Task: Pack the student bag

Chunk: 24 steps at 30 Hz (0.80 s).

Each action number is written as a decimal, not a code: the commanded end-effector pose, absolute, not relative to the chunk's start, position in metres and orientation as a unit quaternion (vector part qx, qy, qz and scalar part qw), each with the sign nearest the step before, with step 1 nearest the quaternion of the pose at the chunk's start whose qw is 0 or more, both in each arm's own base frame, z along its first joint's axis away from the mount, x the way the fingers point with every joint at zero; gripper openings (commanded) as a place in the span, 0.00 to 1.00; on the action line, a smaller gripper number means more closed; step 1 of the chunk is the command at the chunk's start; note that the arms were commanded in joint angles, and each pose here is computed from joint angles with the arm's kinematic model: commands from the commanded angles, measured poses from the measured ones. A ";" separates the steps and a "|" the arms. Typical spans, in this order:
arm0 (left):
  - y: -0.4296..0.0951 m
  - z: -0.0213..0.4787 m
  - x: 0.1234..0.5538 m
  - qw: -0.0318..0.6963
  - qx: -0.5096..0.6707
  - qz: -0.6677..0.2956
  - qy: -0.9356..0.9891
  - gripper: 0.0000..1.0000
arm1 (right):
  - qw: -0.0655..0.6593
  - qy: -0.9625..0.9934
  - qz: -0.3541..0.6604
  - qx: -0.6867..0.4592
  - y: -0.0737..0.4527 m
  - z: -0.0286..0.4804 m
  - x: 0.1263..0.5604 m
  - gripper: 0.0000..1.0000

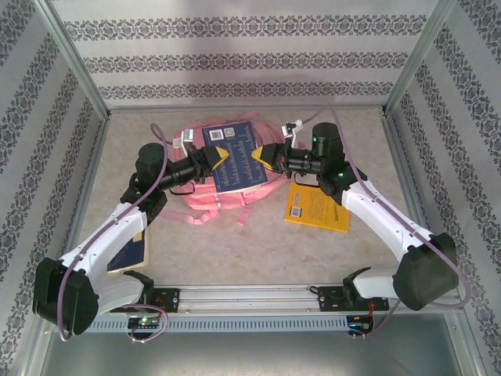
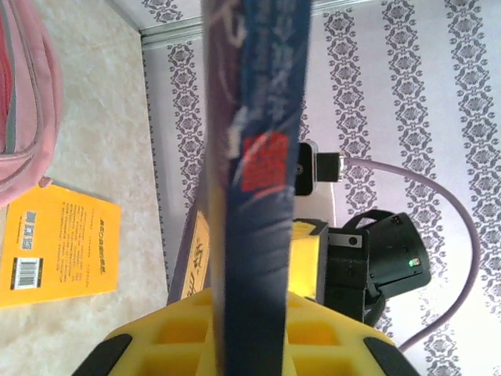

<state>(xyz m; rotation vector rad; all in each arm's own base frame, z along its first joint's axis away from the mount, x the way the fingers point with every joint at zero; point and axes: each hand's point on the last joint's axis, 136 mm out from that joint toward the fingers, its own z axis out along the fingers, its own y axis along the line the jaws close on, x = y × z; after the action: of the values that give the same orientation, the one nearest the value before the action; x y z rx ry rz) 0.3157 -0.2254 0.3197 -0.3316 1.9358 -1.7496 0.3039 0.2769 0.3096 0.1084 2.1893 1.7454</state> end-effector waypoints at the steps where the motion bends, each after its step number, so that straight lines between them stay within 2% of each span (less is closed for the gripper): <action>1: -0.217 0.364 0.323 0.319 -0.102 -0.661 0.672 0.00 | 0.218 0.784 0.578 0.056 0.260 0.315 0.309 0.44; 3: -0.211 0.375 0.331 0.344 -0.118 -0.656 0.661 0.00 | 0.234 0.783 0.572 0.072 0.254 0.318 0.312 0.70; 5: -0.206 0.388 0.339 0.371 -0.133 -0.652 0.647 0.00 | 0.246 0.779 0.569 0.093 0.249 0.322 0.314 0.86; 8: -0.199 0.408 0.351 0.403 -0.153 -0.649 0.627 0.00 | 0.254 0.759 0.589 0.115 0.249 0.334 0.316 0.98; 14: -0.193 0.434 0.368 0.436 -0.193 -0.653 0.589 0.00 | 0.240 0.697 0.661 0.137 0.275 0.367 0.319 0.98; 21: -0.205 0.443 0.376 0.432 -0.204 -0.662 0.578 0.00 | 0.281 0.646 0.699 0.119 0.306 0.411 0.329 0.98; 24: -0.209 0.441 0.375 0.430 -0.210 -0.661 0.578 0.00 | 0.318 0.644 0.684 0.128 0.303 0.417 0.337 0.90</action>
<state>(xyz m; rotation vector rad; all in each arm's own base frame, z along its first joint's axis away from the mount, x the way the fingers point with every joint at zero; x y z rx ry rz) 0.3822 -0.2108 0.3980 -0.5612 1.5892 -1.5951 0.3281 0.3125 0.3718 0.3508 1.8841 1.8229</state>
